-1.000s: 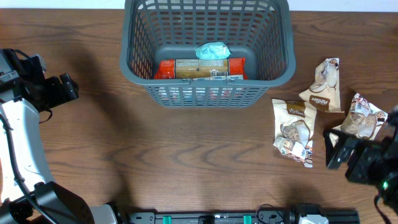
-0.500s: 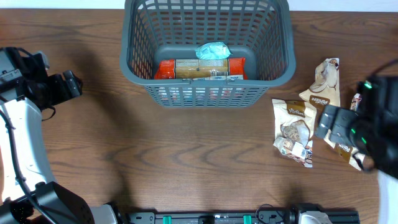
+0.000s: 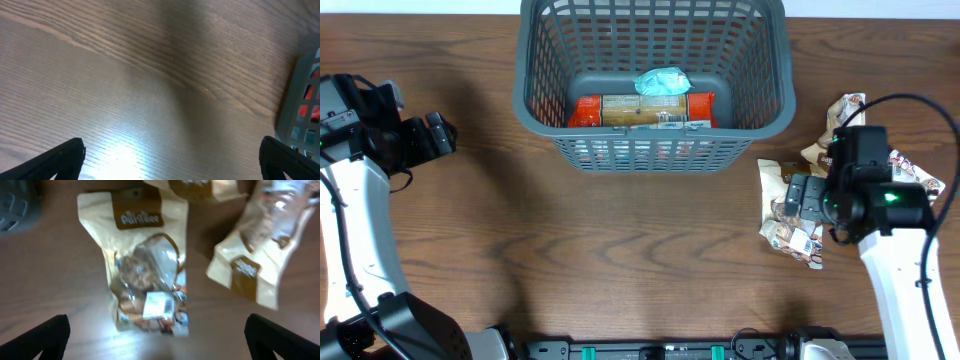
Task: Pack container
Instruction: 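Grasp the nearest Pantree snack bag with the right gripper, then carry the Pantree bag into the basket and open the right gripper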
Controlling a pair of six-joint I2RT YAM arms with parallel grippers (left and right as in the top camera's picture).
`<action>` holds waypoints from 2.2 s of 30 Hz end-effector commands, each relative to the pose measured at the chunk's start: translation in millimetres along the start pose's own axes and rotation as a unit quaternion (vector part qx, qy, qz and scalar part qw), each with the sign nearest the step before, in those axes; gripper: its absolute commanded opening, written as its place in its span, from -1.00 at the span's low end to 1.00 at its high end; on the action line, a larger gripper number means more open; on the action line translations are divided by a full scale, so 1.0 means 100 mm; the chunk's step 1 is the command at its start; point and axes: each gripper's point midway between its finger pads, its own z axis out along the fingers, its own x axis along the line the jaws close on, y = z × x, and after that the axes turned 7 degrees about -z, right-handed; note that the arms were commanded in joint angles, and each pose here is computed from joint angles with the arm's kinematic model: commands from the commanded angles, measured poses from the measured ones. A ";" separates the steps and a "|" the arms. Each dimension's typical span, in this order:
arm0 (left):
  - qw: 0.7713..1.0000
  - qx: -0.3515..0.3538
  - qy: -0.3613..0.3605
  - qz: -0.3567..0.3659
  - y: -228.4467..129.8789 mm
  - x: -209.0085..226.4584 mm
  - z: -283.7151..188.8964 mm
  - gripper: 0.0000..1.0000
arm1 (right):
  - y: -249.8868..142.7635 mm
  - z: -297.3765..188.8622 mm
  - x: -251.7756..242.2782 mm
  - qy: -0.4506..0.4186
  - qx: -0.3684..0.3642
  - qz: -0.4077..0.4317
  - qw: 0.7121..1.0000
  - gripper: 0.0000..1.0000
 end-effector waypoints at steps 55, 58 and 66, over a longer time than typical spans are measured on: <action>1.000 0.010 -0.001 -0.003 -0.06 -0.01 -0.02 0.97 | -0.13 1.76 0.27 0.082 0.079 0.050 0.992 -0.97; 1.000 0.010 -0.001 -0.003 -0.06 -0.01 -0.02 0.97 | -0.10 1.73 0.27 0.084 0.076 0.050 0.992 -0.97; 1.000 0.010 -0.001 0.001 -0.06 -0.01 -0.02 0.97 | 0.11 1.47 0.22 0.084 0.028 0.053 0.995 -0.97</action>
